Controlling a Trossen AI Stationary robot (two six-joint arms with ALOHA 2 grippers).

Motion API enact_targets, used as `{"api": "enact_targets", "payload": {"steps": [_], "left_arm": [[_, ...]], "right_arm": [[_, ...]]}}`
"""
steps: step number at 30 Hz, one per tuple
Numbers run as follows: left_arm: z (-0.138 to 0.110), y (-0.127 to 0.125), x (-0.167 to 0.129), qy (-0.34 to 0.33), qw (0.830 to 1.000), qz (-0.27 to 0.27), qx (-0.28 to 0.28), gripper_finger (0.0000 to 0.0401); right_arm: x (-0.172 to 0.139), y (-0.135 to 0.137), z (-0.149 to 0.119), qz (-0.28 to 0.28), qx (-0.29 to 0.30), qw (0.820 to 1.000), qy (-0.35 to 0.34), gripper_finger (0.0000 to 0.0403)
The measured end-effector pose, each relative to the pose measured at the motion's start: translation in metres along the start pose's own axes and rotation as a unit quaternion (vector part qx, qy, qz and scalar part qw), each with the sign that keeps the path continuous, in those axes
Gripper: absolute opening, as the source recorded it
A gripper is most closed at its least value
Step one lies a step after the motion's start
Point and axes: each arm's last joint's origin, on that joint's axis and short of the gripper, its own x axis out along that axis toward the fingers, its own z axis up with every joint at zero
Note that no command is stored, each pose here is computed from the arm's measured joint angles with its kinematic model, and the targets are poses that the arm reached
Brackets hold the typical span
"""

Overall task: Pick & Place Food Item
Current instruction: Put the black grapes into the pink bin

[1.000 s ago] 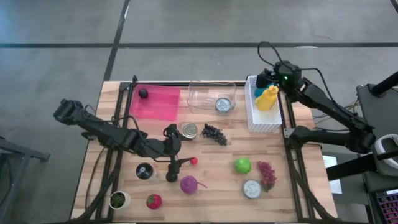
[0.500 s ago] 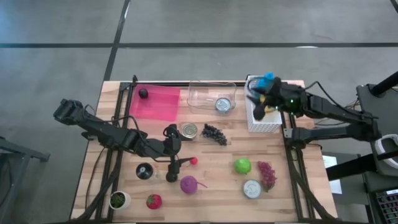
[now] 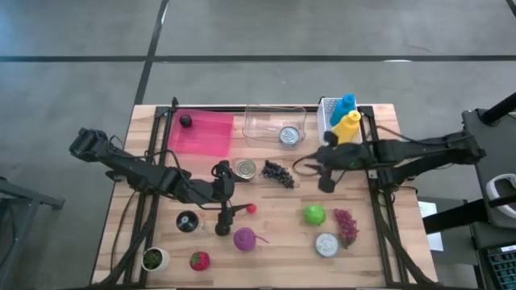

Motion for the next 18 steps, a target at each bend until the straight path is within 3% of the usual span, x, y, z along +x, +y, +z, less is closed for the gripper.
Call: {"api": "enact_targets", "payload": {"steps": [9,18], "left_arm": [[0.0,0.0,0.0,0.001,1.0,0.0,-0.002,0.0351],[0.0,0.0,0.0,0.001,1.0,0.0,-0.003,0.0362]], "right_arm": [[0.048,0.019,-0.015,0.051,-0.001,0.998,0.036,0.0047],[0.075,0.027,-0.028,0.061,-0.013,0.995,0.072,0.003]]}}
